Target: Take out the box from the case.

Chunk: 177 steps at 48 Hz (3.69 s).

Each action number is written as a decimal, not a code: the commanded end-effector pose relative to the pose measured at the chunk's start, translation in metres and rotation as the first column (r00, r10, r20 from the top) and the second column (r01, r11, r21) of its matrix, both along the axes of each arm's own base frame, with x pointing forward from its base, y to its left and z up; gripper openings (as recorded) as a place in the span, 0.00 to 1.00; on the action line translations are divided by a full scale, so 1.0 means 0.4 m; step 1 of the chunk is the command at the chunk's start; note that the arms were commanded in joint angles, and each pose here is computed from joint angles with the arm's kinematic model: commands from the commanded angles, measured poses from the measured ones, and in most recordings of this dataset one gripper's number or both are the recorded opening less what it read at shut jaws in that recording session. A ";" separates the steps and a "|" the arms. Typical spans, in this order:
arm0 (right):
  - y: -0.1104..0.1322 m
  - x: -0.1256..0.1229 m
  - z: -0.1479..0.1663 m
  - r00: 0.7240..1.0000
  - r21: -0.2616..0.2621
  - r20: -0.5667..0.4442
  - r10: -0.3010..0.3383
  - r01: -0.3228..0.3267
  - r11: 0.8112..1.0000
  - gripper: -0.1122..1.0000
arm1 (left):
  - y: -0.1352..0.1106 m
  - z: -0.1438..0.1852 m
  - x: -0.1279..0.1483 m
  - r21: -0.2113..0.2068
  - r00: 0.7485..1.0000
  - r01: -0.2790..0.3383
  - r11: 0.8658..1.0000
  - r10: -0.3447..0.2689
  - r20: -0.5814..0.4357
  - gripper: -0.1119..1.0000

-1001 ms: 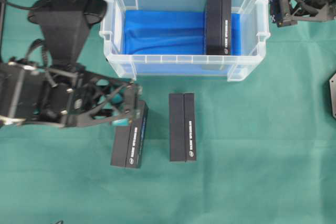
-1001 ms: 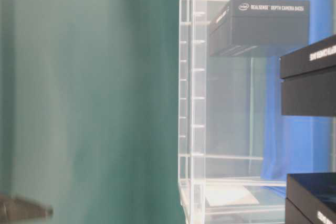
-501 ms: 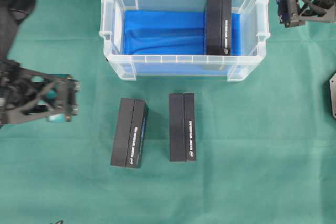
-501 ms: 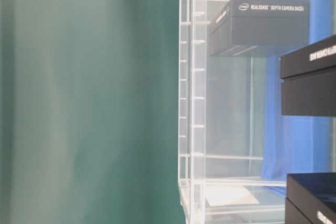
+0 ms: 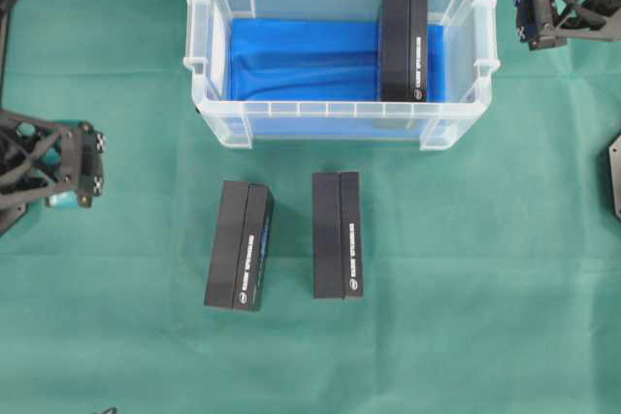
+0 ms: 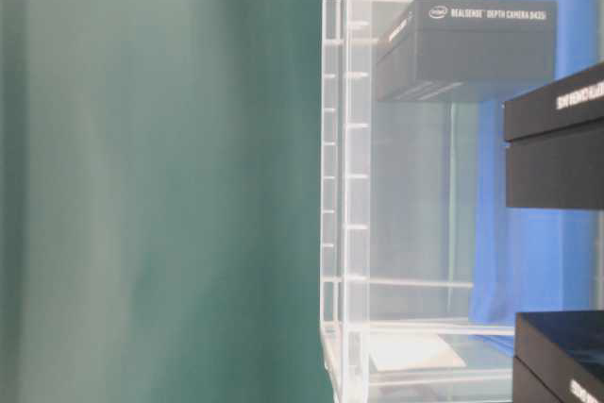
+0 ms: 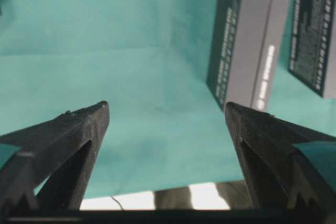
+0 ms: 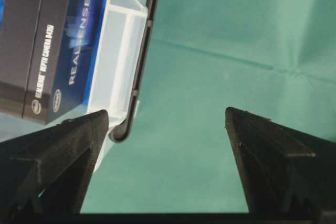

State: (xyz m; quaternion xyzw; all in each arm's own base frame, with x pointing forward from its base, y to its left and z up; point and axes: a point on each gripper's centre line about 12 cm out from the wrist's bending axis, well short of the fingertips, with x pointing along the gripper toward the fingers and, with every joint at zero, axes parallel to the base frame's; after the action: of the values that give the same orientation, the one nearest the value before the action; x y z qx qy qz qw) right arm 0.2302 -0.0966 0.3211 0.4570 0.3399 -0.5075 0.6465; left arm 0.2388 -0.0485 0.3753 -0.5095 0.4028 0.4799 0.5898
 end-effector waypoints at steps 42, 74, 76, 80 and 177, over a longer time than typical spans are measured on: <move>-0.001 -0.001 0.019 0.999 0.001 0.031 -0.039 0.039 0.999 0.92 | 0.348 0.013 -0.060 0.084 0.992 -0.031 0.996 0.041 -0.123 0.97; -0.002 0.001 0.015 0.999 0.010 0.003 -0.049 0.049 0.999 0.92 | 0.378 0.007 -0.057 0.081 0.993 -0.024 0.996 0.033 -0.109 0.97; -0.002 0.004 0.015 0.999 0.010 0.002 -0.048 0.047 0.999 0.92 | 0.378 0.006 -0.055 0.078 0.994 -0.024 0.997 0.032 -0.108 0.97; -0.004 0.011 0.012 0.999 0.014 -0.001 -0.048 0.048 0.999 0.92 | 0.377 0.003 -0.052 0.073 0.993 -0.021 0.997 0.029 -0.113 0.97; -0.057 0.337 -0.013 0.999 0.062 -0.009 -0.033 0.033 0.998 0.92 | 0.380 0.004 -0.045 0.085 0.994 0.035 0.996 -0.026 -0.109 0.97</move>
State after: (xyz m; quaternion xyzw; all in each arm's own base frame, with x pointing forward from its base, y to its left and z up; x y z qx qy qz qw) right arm 0.3647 -0.1196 0.3057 0.4773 0.3614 -0.5142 0.6142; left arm 0.2205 0.1029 0.3707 -0.4463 0.4294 0.5175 0.5904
